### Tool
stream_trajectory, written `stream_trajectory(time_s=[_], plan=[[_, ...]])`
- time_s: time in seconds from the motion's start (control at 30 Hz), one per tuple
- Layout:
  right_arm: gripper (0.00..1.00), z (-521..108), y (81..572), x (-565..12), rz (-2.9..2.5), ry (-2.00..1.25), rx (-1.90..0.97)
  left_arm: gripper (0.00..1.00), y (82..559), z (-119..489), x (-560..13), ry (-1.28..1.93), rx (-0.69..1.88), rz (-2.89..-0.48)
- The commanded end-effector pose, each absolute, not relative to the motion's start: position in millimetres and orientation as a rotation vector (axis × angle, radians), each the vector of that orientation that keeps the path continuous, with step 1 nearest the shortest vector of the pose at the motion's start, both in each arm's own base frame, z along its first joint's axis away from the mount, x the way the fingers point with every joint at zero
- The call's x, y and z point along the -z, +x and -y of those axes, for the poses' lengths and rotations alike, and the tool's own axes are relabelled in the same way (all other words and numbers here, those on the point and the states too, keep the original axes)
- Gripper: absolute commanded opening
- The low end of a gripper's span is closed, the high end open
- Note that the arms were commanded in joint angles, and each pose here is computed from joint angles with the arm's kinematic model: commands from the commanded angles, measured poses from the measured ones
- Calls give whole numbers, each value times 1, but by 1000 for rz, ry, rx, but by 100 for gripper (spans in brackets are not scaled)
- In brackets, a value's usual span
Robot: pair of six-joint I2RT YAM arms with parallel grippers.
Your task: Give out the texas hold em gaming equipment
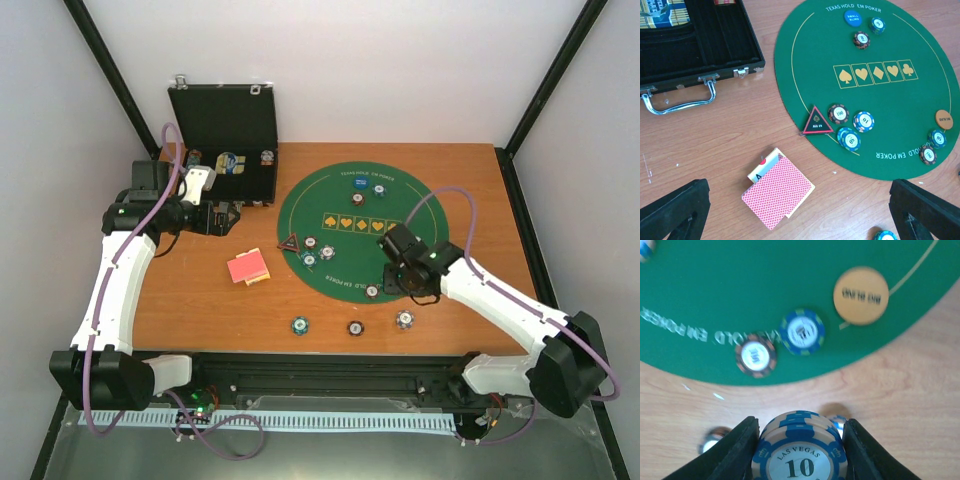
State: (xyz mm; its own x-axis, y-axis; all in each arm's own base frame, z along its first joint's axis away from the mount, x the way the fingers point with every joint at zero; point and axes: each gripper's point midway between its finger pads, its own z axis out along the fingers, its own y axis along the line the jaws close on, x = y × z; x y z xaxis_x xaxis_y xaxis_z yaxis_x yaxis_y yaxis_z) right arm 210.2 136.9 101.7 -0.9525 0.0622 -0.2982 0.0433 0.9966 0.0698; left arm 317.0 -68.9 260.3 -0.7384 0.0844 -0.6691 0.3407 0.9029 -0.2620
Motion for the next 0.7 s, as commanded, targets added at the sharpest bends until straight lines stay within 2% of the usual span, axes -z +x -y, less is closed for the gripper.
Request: stream_trajectory(time_s=[0.0, 0.37, 0.67], plan=[[30, -137, 242, -131, -2769, 43, -69, 100, 315, 68, -271, 315, 478, -2347], [29, -126, 392, -140, -2693, 150, -102, 100, 314, 67, -271, 305, 475, -2357], [28, -104, 485, -101, -2727, 233, -38, 100, 316, 67, -268, 305, 483, -2366]])
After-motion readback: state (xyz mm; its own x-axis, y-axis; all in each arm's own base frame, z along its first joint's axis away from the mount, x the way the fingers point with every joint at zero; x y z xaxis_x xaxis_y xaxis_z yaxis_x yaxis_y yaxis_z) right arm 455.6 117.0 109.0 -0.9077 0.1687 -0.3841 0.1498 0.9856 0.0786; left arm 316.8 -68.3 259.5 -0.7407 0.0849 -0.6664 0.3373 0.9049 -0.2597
